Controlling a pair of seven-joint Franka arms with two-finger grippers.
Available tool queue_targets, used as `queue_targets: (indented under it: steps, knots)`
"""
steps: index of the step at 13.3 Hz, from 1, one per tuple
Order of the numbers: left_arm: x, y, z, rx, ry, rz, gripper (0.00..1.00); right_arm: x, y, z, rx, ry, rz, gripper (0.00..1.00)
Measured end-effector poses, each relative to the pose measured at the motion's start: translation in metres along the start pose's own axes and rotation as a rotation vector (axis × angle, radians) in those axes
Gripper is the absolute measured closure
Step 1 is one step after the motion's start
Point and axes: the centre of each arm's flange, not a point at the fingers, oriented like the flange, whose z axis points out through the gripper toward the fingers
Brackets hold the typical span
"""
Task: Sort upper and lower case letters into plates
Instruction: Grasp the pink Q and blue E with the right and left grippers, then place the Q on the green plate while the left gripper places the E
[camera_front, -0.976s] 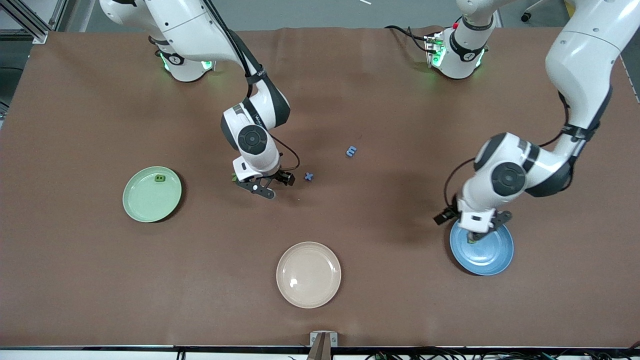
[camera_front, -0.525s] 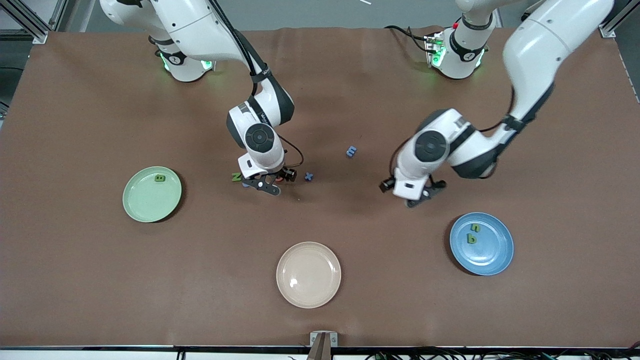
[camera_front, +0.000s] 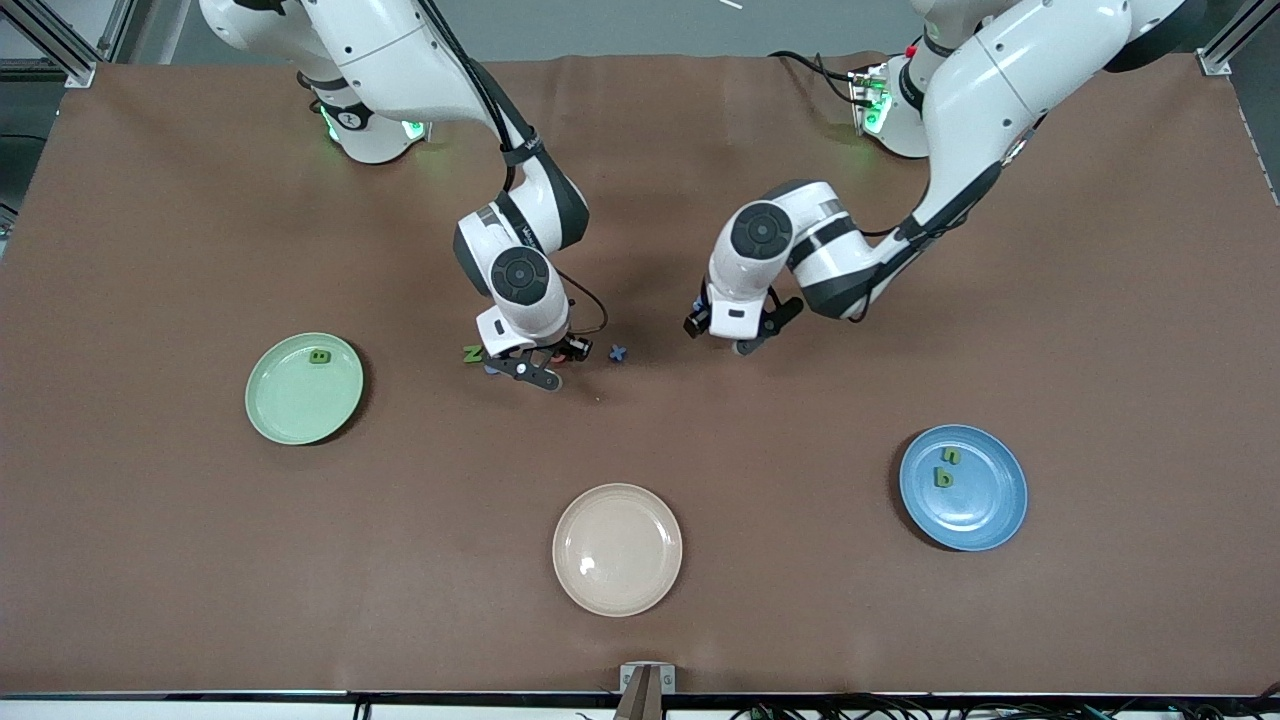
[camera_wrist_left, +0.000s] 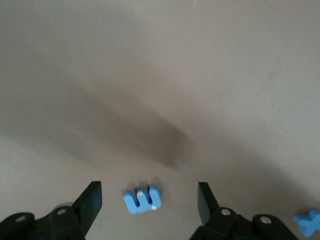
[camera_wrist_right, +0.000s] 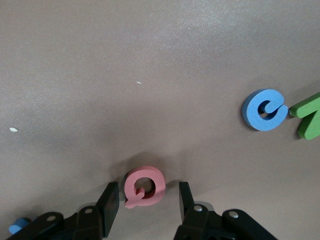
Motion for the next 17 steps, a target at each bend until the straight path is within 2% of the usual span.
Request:
queue_targets:
  steps: [3,4,5,6,9,14,16,17]
  knots:
    - [-0.021,-0.002,0.013,0.011,0.016,-0.059,0.17,-0.004,-0.002,0.001,-0.001,0.0,-0.007,0.51]
    - [-0.022,-0.003,0.016,0.009,0.009,-0.08,0.18,-0.006,-0.003,0.002,-0.002,0.0,-0.01,0.51]
    - [-0.023,-0.003,0.019,0.007,0.003,-0.1,0.19,-0.007,-0.004,0.003,0.001,0.003,-0.012,0.57]
    - [-0.023,-0.004,0.022,0.008,-0.002,-0.118,0.19,-0.007,-0.004,0.003,0.001,0.004,-0.012,0.57]
    - [-0.023,-0.006,0.034,0.024,-0.004,-0.159,0.27,-0.006,-0.005,0.002,0.005,0.006,-0.012,0.65]
    - [-0.029,-0.005,0.042,0.018,-0.006,-0.229,0.36,-0.002,-0.002,0.001,-0.001,0.006,-0.005,0.67]
    - [-0.032,-0.003,0.042,0.012,-0.006,-0.225,0.54,0.008,0.007,-0.011,-0.025,-0.005,-0.007,0.67]
    - [-0.032,-0.003,0.042,0.012,-0.005,-0.226,0.56,0.019,0.017,-0.027,-0.034,-0.011,-0.029,0.67]
